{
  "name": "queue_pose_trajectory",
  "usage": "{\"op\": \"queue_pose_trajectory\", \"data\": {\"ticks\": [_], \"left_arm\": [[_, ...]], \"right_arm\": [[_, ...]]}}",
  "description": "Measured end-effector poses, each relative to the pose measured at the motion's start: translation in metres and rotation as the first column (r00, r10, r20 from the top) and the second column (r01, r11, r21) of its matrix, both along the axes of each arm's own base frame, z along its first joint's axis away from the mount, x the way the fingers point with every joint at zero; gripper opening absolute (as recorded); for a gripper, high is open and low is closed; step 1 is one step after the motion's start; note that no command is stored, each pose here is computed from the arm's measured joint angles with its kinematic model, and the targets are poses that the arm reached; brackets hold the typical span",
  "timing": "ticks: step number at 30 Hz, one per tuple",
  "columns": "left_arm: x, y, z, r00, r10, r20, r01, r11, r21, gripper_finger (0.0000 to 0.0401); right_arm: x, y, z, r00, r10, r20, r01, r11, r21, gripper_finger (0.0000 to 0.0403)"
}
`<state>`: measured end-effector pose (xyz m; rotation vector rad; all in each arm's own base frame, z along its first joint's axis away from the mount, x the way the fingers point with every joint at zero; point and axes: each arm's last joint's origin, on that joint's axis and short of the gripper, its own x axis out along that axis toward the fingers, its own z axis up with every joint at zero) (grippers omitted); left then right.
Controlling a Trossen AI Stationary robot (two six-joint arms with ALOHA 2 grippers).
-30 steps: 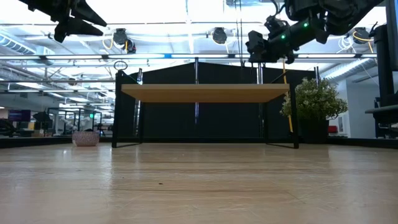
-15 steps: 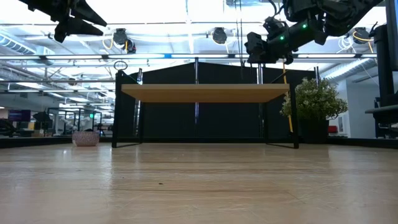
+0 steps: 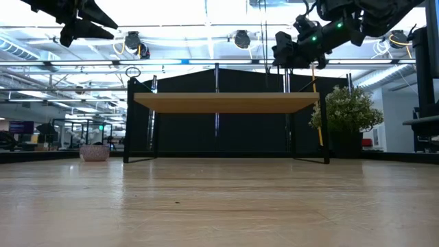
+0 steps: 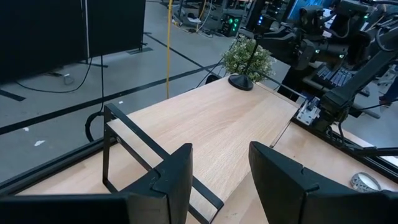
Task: Pick & Place candle stick holders
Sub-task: Put the left black candle holder on the shelf
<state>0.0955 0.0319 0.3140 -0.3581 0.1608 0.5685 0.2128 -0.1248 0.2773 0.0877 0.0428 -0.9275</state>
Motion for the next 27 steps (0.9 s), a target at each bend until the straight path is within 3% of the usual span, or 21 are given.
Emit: {"op": "queue_pose_trajectory", "data": {"ticks": [6, 13, 21, 27], "left_arm": [[0.000, 0.000, 0.000, 1.000, -0.002, -0.005, 0.002, 1.000, -0.002, 0.0161], [0.000, 0.000, -0.001, 1.000, -0.006, -0.009, 0.006, 1.000, 0.000, 0.0161], [0.001, -0.002, -0.001, 0.997, -0.078, -0.003, 0.078, 0.997, -0.022, 0.0161], [0.000, -0.002, -0.004, 0.996, -0.079, -0.029, 0.078, 0.996, -0.035, 0.0161]], "right_arm": [[-0.008, 0.018, 0.007, 0.998, 0.054, -0.036, -0.053, 0.998, 0.019, 0.0187], [-0.024, 0.044, 0.021, 0.990, 0.136, -0.026, -0.135, 0.991, 0.014, 0.0182], [-0.044, 0.068, 0.031, 0.976, 0.217, 0.018, -0.218, 0.975, 0.043, 0.0148], [-0.056, 0.077, 0.033, 0.968, 0.248, 0.035, -0.250, 0.965, 0.084, 0.0083]]}}
